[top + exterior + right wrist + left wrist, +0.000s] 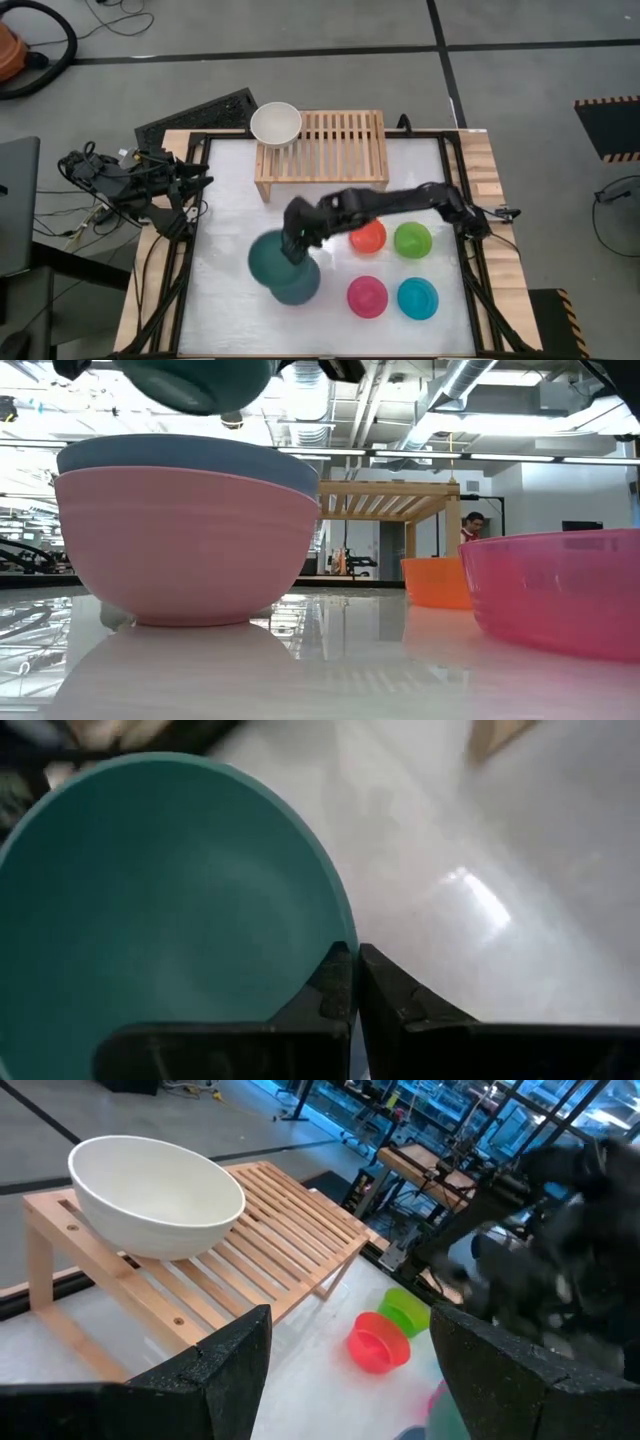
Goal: Place and stack bowls onto a shelf
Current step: Stack the large green bowl on top of the large white bowl
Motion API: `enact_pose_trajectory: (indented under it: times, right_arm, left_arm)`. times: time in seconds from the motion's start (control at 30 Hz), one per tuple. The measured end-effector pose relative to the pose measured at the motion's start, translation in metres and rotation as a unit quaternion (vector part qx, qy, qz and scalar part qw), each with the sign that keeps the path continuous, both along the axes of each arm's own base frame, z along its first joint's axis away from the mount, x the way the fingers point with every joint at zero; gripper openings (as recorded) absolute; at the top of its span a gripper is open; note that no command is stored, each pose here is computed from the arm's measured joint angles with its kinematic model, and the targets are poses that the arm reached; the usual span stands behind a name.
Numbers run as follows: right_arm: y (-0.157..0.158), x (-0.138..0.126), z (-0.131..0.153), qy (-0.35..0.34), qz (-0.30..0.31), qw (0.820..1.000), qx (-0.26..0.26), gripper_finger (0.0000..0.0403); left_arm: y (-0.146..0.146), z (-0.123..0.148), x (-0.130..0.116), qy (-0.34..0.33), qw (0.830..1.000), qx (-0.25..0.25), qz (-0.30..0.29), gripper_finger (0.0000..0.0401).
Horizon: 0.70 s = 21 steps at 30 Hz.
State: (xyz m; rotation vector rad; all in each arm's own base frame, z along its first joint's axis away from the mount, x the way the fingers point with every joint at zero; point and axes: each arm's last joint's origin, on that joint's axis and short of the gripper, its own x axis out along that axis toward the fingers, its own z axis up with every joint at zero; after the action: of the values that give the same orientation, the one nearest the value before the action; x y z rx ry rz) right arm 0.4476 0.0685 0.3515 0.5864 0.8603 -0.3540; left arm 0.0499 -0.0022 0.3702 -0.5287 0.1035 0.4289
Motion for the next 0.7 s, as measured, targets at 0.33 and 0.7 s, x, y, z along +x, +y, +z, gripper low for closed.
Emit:
enact_pose_trajectory:
  times: [0.33,0.7]
  right_arm:
    - [-0.108,-0.017,0.054,-0.111,-0.111,0.987,-0.038,0.0026]
    - [-0.215,-0.021,0.073,-0.237,-0.187,0.95,-0.076,0.0026]
  left_arm:
    - [0.0,0.0,0.0,-0.002,1.0,-0.005,0.001,0.0256]
    - [0.001,0.0,-0.001,-0.004,1.0,-0.002,0.021,0.0256]
